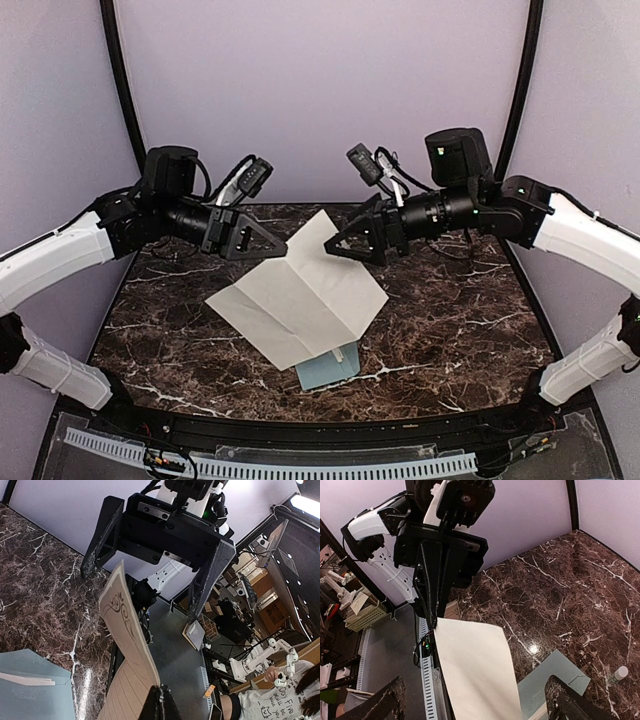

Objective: Place the letter into the envelope and seal it
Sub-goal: Fold the letter.

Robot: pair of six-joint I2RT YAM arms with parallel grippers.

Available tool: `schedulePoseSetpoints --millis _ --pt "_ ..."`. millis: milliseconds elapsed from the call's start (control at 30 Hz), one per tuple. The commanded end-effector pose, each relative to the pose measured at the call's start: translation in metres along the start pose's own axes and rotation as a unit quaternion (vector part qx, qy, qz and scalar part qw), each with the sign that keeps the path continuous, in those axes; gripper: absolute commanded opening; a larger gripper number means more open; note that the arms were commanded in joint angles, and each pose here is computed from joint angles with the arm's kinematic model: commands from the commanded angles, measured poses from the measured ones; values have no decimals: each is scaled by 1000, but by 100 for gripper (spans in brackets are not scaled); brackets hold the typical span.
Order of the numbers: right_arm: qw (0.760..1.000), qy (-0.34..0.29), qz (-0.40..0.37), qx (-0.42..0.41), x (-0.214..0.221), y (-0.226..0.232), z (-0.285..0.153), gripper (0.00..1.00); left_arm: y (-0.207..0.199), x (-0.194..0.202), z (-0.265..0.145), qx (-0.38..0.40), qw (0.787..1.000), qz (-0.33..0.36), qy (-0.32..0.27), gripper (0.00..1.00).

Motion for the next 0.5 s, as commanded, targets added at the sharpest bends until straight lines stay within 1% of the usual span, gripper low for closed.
schedulePoseSetpoints --millis 0,100,133,167,300,467 --pt "999 -10 0 -35 -6 10 -6 92 -23 1 2 33 999 31 15 0" --pt "999 -9 8 -39 -4 10 -3 92 -25 4 6 41 998 32 24 0" --pt "999 -9 9 -45 -3 12 -2 91 -26 5 7 43 998 33 26 0" --pt "998 -10 10 -54 -4 14 -2 88 -25 4 8 43 998 33 26 0" --pt "995 -18 19 -99 -6 25 1 62 -26 4 9 46 998 35 27 0" --pt "993 -23 29 -116 -5 27 2 28 -33 4 10 59 997 40 28 0"
Point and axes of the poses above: each gripper's point midway between its finger pads, its own z axis out along the fingers, its own y axis along the line the jaws close on, x = y × z, the point moved 1 cm from there along -z, back along the fingers, and after that the axes turned 13 degrees about -z, right-handed, at the moved point
